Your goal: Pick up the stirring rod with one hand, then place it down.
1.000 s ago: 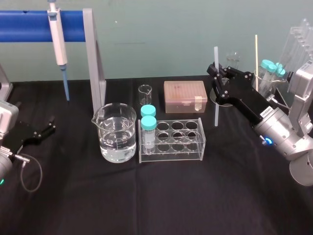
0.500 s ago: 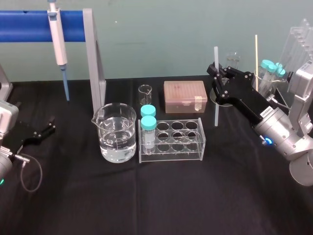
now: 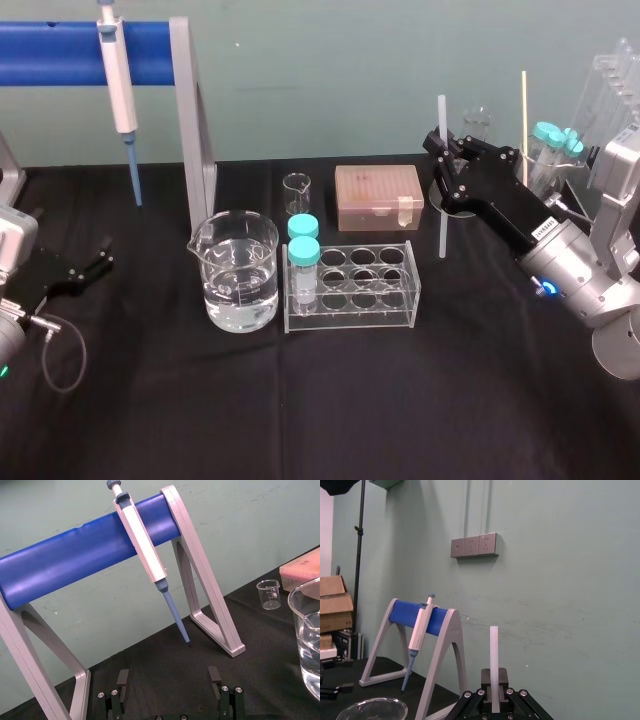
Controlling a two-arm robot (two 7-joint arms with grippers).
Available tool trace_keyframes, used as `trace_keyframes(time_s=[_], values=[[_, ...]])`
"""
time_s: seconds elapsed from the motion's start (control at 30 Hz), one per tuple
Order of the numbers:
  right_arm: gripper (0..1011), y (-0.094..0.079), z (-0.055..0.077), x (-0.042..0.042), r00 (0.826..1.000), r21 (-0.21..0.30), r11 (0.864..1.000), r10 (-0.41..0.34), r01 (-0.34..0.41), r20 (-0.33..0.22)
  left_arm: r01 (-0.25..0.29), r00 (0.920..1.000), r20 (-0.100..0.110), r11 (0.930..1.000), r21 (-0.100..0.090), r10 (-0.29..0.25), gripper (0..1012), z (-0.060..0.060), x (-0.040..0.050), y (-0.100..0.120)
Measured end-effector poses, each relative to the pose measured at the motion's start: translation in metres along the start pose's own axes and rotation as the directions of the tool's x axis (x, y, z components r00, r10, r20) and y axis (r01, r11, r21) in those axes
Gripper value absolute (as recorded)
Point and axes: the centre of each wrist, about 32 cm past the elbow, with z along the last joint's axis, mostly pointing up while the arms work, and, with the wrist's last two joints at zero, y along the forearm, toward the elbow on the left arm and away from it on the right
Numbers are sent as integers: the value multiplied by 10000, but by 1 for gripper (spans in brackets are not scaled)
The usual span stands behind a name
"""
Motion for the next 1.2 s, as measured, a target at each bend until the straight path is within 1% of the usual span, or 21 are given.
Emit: trace_keyframes(time_s=[0.4, 0.6, 0.9, 1.07, 1.2], values=[[77, 3, 1, 1, 10000, -8, 10000, 42, -42, 21, 0, 10000, 0, 10000, 0, 0, 1000, 0, 0, 0], [77, 37, -8, 18, 9993, -47, 9994, 352, -351, 87, -1, 10000, 0, 10000, -1, 1, 1000, 0, 0, 0], [75, 126, -87, 34, 9961, -207, 9960, 872, -869, 143, 0, 10000, 1, 10000, 0, 0, 1000, 0, 0, 0], [75, 197, -130, 66, 9933, -256, 9935, 1117, -1110, 294, 0, 10000, 0, 10000, 0, 0, 1000, 0, 0, 0], [77, 255, -140, 88, 9902, -178, 9911, 1326, -1320, 438, -1, 10000, 0, 10000, -1, 1, 1000, 0, 0, 0]])
